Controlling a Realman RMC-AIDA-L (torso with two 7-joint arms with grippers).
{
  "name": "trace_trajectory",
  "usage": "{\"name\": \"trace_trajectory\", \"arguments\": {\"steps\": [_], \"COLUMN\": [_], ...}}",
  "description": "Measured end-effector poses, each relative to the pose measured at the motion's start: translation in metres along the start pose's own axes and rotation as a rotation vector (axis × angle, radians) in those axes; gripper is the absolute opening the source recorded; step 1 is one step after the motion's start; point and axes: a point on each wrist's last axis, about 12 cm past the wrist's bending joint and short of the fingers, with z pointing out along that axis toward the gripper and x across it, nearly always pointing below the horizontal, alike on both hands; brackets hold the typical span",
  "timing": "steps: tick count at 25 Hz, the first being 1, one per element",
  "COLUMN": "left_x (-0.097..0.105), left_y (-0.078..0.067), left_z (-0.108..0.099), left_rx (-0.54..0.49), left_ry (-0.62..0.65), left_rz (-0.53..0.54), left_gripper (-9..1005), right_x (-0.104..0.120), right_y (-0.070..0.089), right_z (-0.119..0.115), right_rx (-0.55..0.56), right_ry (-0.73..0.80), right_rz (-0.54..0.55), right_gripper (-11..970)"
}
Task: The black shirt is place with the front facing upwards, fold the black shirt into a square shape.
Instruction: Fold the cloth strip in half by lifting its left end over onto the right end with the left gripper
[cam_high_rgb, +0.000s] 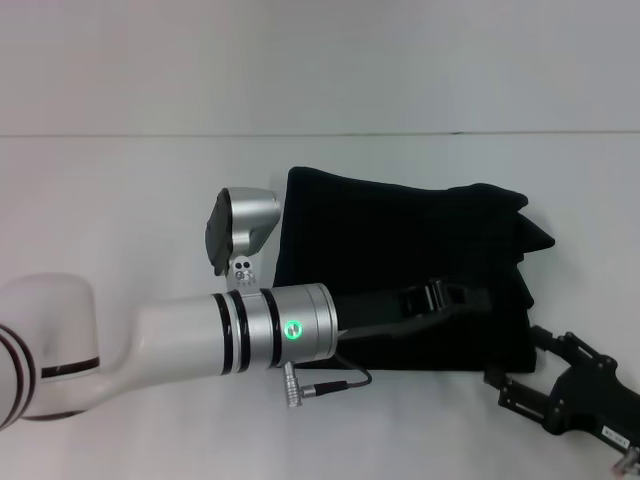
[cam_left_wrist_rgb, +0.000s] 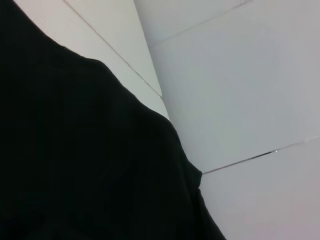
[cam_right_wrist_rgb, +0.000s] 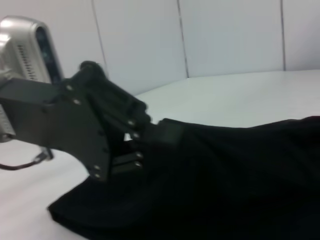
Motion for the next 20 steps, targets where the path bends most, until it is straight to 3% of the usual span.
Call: {"name": "trace_trajectory", "arguments": {"steps": [9, 20], "left_x": [-0.002, -0.004], "left_y": [-0.004, -0.007], "left_z": [0.002, 0.000], "left_rx": [0.019, 0.041], "left_ry": [0.002, 0.012], "left_rz": [0.010, 0.027], "left_gripper": [23, 24], "right_x": [-0.017, -0.055], "right_y": [-0.024, -0.049], "right_z": [0.026, 0.085], "right_rx": [0.124, 0.181], "right_ry": [0.006, 0.095], "right_rz": [-0.016, -0.120], "right_gripper": [915, 914]}}
